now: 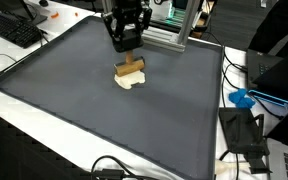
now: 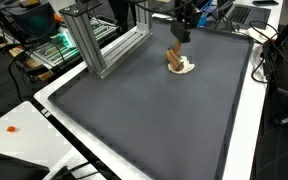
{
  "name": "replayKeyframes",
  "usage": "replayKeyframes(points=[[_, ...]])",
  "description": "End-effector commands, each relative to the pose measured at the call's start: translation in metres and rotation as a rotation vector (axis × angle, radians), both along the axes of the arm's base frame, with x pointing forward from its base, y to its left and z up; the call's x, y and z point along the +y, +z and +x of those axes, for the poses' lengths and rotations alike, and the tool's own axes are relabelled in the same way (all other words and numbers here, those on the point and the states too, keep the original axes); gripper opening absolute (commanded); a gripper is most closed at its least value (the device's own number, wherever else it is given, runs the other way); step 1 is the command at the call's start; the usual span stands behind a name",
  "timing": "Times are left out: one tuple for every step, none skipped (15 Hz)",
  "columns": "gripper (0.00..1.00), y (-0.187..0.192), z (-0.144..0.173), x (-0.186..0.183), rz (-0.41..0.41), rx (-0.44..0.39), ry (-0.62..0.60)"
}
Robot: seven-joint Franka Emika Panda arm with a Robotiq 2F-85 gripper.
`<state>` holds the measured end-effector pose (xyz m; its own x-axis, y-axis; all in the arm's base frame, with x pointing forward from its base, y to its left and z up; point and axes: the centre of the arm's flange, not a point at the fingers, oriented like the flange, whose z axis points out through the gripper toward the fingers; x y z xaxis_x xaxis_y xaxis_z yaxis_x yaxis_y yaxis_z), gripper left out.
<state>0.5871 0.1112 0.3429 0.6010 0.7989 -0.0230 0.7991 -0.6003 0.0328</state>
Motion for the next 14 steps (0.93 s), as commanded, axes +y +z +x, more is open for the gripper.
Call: replayKeyframes(points=[[0.34,-0.036,0.000,0.019,0.063,-0.006,-0.026],[0.34,-0.036,0.001,0.022,0.071,-0.014,-0.027],[0.34,-0.035,0.002,0.025,0.079,-0.022,-0.029],[0.34,-0.035,0.003,0.027,0.084,-0.030,-0.030],[0.34,-0.035,0.004,0.029,0.093,-0.038,-0.032],[0.34,-0.035,0.004,0.031,0.103,-0.047,-0.035],[0.34,-0.036,0.005,0.034,0.110,-0.055,-0.035],[0.34,-0.037,0.005,0.036,0.116,-0.061,-0.033],[0.34,-0.039,0.005,0.039,0.123,-0.065,-0.030],[0.34,-0.042,0.004,0.041,0.129,-0.068,-0.028],[0.34,-0.043,0.004,0.043,0.135,-0.073,-0.026],[0.34,-0.044,0.005,0.045,0.137,-0.079,-0.025],[0.34,-0.044,0.005,0.045,0.140,-0.084,-0.025],[0.34,-0.043,0.005,0.045,0.138,-0.086,-0.024]])
